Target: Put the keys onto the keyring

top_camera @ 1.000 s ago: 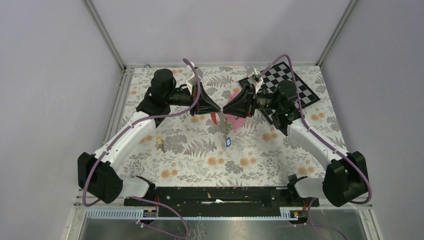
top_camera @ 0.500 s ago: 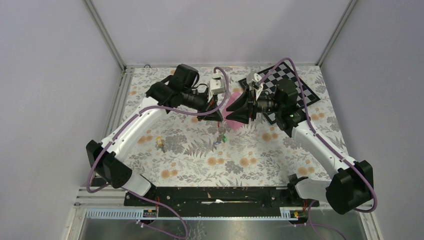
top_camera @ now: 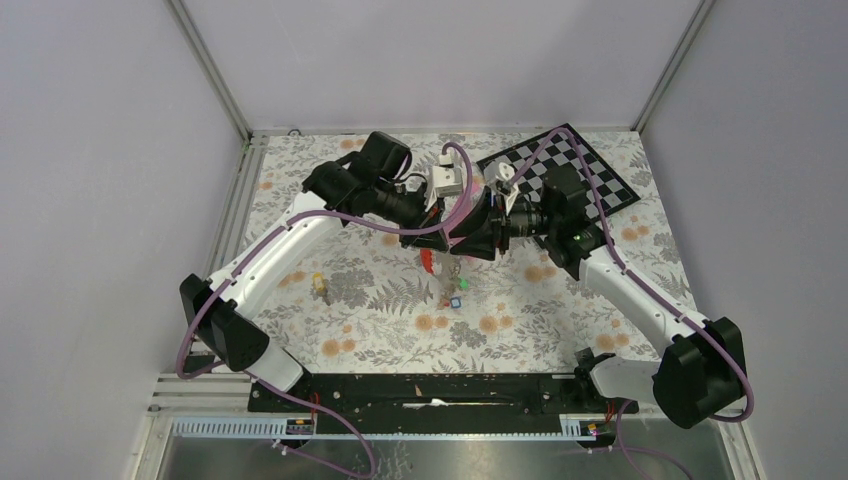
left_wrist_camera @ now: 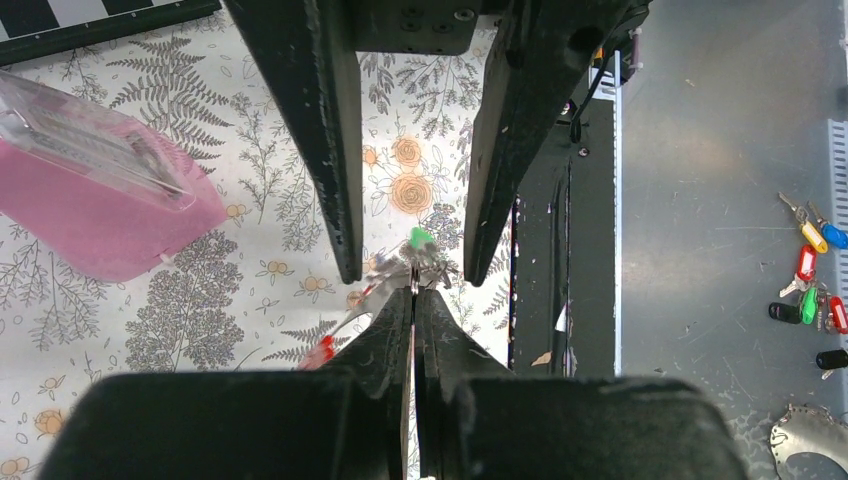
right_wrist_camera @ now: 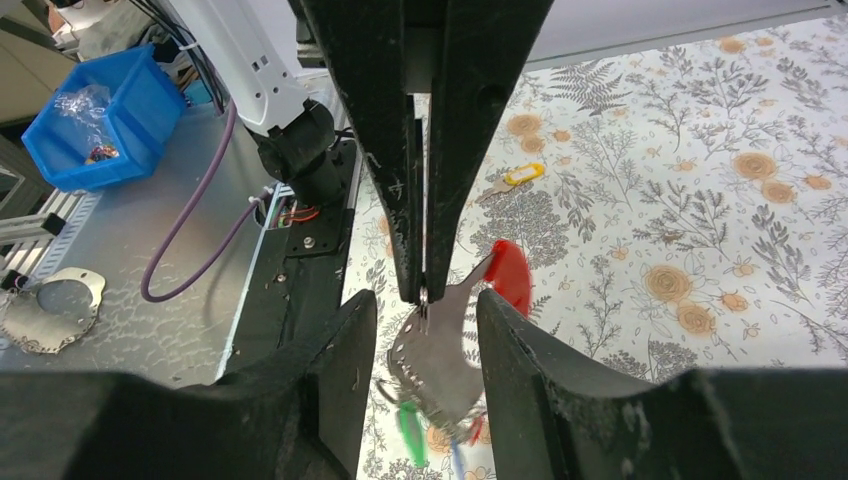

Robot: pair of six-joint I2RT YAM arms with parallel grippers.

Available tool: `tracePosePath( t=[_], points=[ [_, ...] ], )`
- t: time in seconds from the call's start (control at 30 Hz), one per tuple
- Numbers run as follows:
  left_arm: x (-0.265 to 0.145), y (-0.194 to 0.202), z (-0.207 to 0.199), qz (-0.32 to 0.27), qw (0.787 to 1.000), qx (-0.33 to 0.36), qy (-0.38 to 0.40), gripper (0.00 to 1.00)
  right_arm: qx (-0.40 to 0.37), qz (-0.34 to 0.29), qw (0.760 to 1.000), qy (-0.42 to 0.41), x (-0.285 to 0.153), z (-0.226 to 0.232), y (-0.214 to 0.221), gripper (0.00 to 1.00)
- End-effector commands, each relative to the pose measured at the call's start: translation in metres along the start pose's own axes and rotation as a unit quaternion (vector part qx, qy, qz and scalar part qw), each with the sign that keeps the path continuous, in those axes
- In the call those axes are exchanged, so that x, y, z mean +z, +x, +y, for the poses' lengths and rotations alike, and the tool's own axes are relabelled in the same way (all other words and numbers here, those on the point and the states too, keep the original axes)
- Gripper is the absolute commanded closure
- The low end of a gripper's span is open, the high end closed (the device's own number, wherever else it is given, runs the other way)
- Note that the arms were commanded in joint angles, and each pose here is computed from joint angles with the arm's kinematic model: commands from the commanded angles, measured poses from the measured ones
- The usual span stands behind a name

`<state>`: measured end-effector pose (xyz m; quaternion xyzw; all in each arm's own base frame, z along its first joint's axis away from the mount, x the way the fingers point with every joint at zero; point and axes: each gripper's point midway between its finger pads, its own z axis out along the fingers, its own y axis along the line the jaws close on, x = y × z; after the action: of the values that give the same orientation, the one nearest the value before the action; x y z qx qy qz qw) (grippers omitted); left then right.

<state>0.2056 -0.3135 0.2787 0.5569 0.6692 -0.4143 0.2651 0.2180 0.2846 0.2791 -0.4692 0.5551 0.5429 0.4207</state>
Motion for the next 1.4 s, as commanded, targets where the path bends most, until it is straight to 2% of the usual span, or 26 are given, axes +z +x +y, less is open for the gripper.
tracePosePath(
  t=[0.0,0.1,0.23,0.4,0.5,0.53,0.7,0.87,0.97,1.07,1.23,1.37],
  points=[
    [-0.007,-0.019,0.001,-0.020,0.999,0.024,-0.010,1.00,-0.029,0.009,0.999,-0.022,0.002,0.007,0.006,0.52],
    [-0.006,-0.019,0.000,-0.021,0.999,0.023,-0.008,1.00,-0.032,0.014,0.999,-0.021,0.003,0.008,0.009,0.54],
    [-0.005,-0.020,-0.001,-0.021,1.000,0.021,-0.004,1.00,-0.031,0.016,0.999,-0.018,0.005,0.007,0.010,0.63],
    [-0.005,-0.019,0.000,-0.020,1.000,0.020,-0.005,1.00,-0.031,0.016,0.999,-0.016,0.006,0.006,0.010,0.79],
    [-0.004,-0.017,0.000,-0.019,1.000,0.019,-0.004,1.00,-0.030,0.014,0.999,-0.014,0.006,0.005,0.010,0.97],
    [-0.004,-0.017,0.000,-0.019,1.000,0.020,-0.004,1.00,-0.029,0.012,0.999,-0.012,0.006,0.005,0.010,1.00],
    [-0.006,-0.022,-0.005,-0.027,0.999,0.026,0.006,1.00,-0.005,-0.009,1.000,0.002,0.007,0.002,0.011,1.00],
    [-0.012,-0.029,-0.008,-0.049,0.998,0.026,0.029,0.75,0.024,-0.044,0.999,0.016,0.008,-0.003,-0.002,1.00],
    [-0.028,-0.038,-0.003,-0.081,0.996,0.016,0.041,0.64,0.031,-0.067,0.997,0.022,0.004,-0.005,-0.013,1.00],
    [-0.048,-0.042,0.004,-0.112,0.993,0.017,0.036,0.58,0.038,-0.089,0.995,0.027,0.000,-0.006,-0.023,1.00],
    [-0.050,-0.043,-0.008,-0.164,0.984,0.049,0.058,0.46,0.048,-0.139,0.989,0.026,-0.007,-0.004,-0.046,1.00],
    [-0.054,-0.054,-0.014,-0.214,0.972,0.085,0.054,0.43,0.061,-0.164,0.984,0.024,-0.009,-0.004,-0.057,1.00]
  ],
)
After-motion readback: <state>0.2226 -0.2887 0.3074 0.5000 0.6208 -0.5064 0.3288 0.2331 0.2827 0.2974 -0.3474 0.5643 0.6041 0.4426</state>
